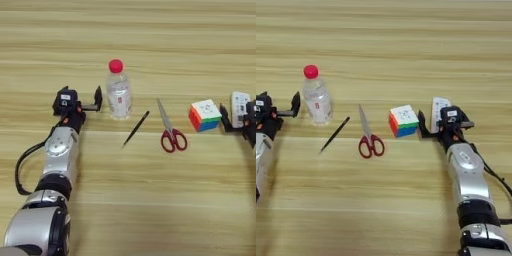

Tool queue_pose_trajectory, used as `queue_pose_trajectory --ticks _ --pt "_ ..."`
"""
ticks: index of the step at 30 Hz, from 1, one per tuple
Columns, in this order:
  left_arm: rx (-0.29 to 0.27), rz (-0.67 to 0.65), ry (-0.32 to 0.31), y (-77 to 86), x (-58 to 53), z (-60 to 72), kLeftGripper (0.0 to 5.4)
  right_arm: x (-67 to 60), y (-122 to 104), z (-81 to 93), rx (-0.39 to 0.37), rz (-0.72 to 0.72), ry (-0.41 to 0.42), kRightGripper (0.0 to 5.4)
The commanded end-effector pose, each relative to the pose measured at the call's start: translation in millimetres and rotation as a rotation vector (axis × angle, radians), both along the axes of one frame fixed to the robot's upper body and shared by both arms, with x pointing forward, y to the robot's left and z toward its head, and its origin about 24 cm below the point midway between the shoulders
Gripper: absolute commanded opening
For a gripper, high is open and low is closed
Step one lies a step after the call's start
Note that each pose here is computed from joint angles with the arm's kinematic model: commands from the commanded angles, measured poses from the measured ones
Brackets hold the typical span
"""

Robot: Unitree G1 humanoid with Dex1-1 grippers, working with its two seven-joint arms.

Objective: Move the objects on the table

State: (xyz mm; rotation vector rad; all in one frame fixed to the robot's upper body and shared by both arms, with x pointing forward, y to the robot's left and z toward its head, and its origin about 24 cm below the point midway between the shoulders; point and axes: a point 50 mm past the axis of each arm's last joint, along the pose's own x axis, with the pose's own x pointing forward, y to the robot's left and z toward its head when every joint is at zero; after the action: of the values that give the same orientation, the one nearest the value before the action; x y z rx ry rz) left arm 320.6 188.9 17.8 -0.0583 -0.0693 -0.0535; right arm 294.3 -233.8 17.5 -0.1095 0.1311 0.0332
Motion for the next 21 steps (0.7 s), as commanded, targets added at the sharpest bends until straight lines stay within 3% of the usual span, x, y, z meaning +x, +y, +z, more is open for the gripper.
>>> queue_pose_trajectory --ticks 1,19,21 --pt "0.018 -0.006 -0.005 -1.3 2.9 2.6 5.40 2.1 -2.4 -0.4 0.016 -0.021 0.014 5.38" --pt "0.016 -0.006 -0.003 -1.6 3.4 2.3 5.40 1.5 -3.1 -11.9 0.076 -0.050 0.106 5.38" --pt "0.016 -0.006 -0.003 -1.6 3.4 2.3 5.40 1.4 -3.3 -13.0 0.077 -0.051 0.112 5.15"
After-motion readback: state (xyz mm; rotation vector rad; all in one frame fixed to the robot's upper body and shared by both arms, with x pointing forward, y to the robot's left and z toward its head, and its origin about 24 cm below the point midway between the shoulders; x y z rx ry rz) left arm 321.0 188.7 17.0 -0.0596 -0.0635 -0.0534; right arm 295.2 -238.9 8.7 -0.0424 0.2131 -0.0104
